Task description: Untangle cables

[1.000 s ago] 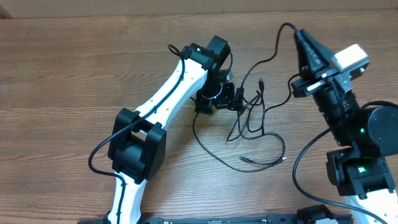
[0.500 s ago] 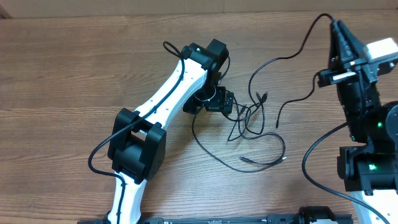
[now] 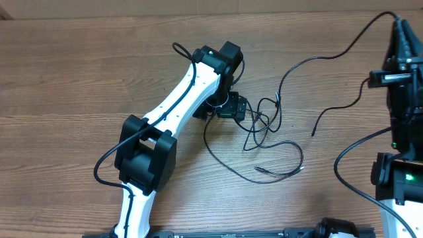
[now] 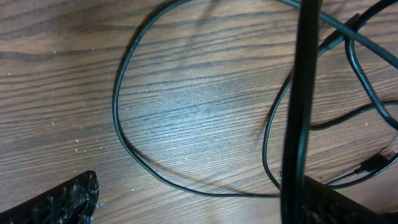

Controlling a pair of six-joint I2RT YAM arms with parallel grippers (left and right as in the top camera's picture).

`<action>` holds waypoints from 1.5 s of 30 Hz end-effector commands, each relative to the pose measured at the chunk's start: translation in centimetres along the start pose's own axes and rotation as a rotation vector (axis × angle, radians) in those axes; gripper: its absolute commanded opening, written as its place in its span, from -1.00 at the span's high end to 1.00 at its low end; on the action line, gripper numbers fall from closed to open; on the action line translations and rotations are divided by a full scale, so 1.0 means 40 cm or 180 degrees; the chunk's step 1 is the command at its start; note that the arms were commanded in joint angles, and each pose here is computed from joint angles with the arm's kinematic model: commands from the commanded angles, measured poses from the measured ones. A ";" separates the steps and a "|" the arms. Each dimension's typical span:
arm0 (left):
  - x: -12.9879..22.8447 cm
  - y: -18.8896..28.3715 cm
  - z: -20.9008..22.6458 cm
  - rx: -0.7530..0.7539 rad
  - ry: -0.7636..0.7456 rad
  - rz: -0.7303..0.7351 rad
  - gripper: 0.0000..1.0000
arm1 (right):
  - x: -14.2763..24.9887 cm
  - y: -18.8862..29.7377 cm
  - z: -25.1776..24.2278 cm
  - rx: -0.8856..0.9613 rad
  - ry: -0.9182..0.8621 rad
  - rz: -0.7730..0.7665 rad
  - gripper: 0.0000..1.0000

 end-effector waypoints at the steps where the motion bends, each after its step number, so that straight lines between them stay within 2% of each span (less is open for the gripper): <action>1: -0.007 -0.020 0.004 -0.0074 -0.0045 0.0000 -0.99 | -0.018 0.010 -0.035 0.0182 0.0048 -0.0031 0.93; 13: -0.017 -0.020 -0.008 -0.0002 -0.0035 -0.0075 -0.99 | 0.011 -0.001 -0.035 0.0167 -0.0020 0.0100 0.93; 17: -0.025 -0.020 -0.016 0.0054 0.0078 -0.0134 -1.00 | 0.031 -0.014 -0.032 0.0153 -0.0313 0.0157 0.92; 22: -0.035 -0.020 -0.033 0.0154 0.0497 -0.0211 -1.00 | 0.047 -0.034 -0.026 0.0095 -0.0862 0.0133 0.93; 28: -0.027 -0.020 -0.086 0.0506 0.0441 -0.0120 -0.99 | 0.003 -0.046 -0.008 -0.0224 -0.1001 -0.0243 0.93; 34: -0.006 -0.027 -0.121 0.0530 0.0291 -0.0138 -0.99 | -0.039 -0.040 -0.013 -0.0269 -0.0934 -0.0528 0.93; 45: 0.031 -0.038 -0.174 0.0547 0.0091 -0.0170 -0.99 | -0.113 -0.021 -0.032 -0.0281 -0.1290 -0.1045 0.93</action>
Point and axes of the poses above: each gripper's point midway between its finger pads, its own y axis back along the fingers, its own z axis along the line the jaws close on, x = y × z, the point moved 6 cm from there along y, back along the fingers, and after that the axes turned 12 degrees about y, right-handed, at the moved point
